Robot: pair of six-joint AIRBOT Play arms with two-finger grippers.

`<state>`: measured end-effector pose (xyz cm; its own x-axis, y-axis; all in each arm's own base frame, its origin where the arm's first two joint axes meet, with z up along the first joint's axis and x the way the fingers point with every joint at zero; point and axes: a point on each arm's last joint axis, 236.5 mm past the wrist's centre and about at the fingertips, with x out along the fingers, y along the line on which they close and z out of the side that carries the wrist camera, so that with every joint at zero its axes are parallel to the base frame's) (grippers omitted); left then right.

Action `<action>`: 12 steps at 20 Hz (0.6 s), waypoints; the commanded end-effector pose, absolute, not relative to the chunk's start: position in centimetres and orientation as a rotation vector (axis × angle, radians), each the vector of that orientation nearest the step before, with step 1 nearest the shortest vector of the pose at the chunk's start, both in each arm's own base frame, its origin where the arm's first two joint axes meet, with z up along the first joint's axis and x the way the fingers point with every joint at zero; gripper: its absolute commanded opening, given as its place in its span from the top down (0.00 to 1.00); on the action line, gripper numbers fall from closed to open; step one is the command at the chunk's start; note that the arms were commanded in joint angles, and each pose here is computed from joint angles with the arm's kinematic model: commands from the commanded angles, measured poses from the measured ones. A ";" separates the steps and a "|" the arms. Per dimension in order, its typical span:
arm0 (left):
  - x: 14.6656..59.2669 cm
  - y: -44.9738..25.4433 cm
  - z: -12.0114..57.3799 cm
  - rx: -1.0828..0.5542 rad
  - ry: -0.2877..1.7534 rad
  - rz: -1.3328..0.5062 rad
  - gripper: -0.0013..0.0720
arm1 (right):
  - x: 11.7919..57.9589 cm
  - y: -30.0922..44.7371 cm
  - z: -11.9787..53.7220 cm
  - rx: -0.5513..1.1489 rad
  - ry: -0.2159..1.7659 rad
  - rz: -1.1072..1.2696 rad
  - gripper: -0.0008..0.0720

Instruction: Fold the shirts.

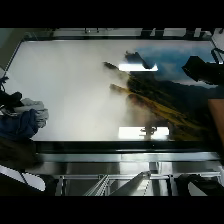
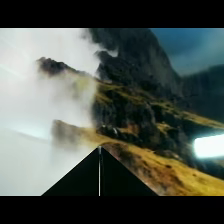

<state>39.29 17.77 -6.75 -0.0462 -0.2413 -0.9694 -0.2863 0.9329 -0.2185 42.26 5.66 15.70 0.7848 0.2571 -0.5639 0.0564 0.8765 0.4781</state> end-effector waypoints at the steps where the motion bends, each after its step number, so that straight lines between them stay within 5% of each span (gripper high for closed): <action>1: 45.7 10.4 -0.2 -0.443 1.388 -0.226 0.95 | 42.3 5.7 15.7 0.500 0.668 0.115 0.97; 5: 48.9 -6.3 17.6 -0.483 0.932 -0.840 0.95 | 42.5 5.3 15.9 0.501 0.653 0.104 0.97; 9: 44.2 -20.8 26.3 -0.215 0.738 -1.106 0.95 | 42.8 4.7 16.1 0.487 0.633 0.091 0.97; 12: 41.8 -27.0 23.2 -0.105 0.782 -1.129 0.94 | 42.6 4.7 15.8 0.477 0.645 0.089 0.97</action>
<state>44.73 -20.33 22.44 0.2327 -0.8253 -0.5145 0.6763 0.5175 -0.5243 42.67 4.85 15.98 0.8011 0.2321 -0.5516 0.0638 0.8833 0.4644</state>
